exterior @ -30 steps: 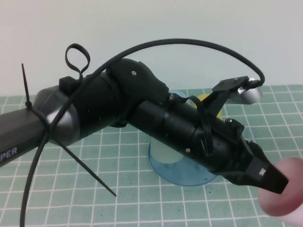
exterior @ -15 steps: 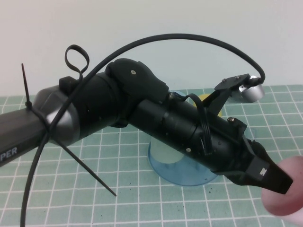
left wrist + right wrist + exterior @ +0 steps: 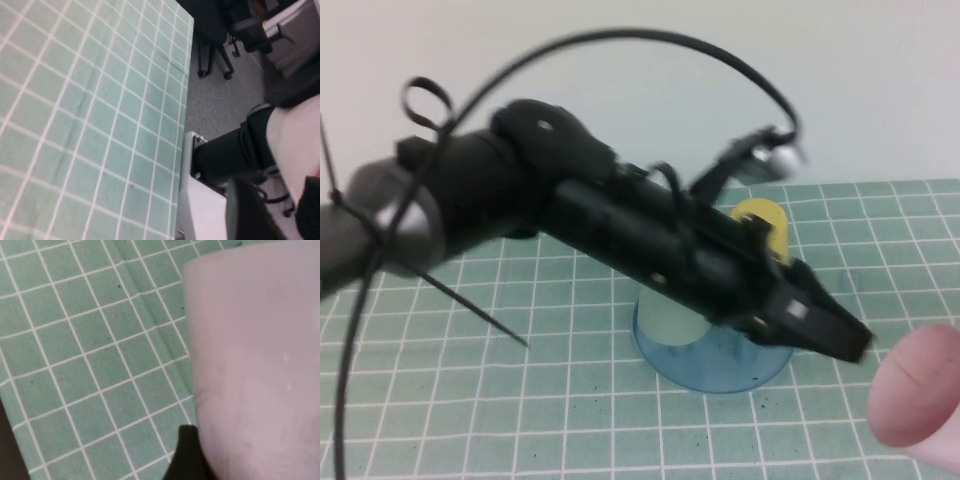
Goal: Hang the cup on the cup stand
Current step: Adjust the cup with two arms
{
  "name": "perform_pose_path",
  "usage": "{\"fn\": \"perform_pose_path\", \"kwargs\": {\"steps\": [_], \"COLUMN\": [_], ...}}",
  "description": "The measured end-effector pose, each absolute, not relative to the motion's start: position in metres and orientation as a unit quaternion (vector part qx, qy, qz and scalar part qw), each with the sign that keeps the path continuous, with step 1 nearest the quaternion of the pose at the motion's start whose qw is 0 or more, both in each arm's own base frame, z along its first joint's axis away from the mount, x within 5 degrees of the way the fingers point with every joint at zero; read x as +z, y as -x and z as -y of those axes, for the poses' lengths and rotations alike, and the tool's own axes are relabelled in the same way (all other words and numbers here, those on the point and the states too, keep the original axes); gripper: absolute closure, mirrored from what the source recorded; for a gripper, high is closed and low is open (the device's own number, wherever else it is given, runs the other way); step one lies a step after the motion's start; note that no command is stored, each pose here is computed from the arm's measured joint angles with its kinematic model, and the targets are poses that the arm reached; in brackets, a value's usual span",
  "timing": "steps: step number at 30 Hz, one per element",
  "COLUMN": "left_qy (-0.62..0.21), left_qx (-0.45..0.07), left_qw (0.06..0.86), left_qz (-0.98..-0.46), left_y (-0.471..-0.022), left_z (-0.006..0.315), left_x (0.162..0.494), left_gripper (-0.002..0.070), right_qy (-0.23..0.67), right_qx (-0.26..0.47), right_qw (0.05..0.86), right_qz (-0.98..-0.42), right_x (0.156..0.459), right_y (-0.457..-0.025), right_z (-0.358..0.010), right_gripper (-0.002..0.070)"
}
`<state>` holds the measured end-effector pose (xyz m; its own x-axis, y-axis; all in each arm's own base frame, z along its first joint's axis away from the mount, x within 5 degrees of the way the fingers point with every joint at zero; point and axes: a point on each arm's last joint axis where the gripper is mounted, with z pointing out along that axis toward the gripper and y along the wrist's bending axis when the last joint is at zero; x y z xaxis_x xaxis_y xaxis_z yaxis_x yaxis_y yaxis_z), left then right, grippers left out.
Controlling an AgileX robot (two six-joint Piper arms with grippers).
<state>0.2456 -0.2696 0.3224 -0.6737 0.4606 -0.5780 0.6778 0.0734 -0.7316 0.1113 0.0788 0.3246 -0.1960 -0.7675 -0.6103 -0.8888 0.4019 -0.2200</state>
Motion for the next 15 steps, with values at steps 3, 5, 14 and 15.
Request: {"fn": "perform_pose_path", "kwargs": {"steps": [3, 5, 14, 15], "left_qy": [-0.392, -0.395, -0.441, -0.452], "left_qx": [-0.567, -0.575, -0.586, -0.582], "left_qw": [0.085, 0.082, 0.109, 0.113], "left_qz": [-0.72, -0.712, -0.671, -0.667], "left_y": [-0.25, -0.249, -0.226, -0.223], "left_z": [0.258, 0.254, 0.264, 0.266], "left_x": [0.326, 0.329, 0.356, 0.359], "left_gripper": [0.0412, 0.0412, 0.0411, 0.0411], "right_qy": [0.54, 0.539, 0.54, 0.541], "right_qx": [0.09, 0.09, 0.08, 0.079], "right_qw": [0.333, 0.334, 0.331, 0.327], "right_qz": [-0.768, -0.768, -0.77, -0.771], "right_x": [0.324, 0.325, 0.322, 0.321], "right_y": [-0.112, -0.112, -0.118, -0.12], "right_z": [-0.079, -0.079, -0.08, -0.08], "right_gripper": [0.0108, 0.0108, 0.0108, 0.0108]}}
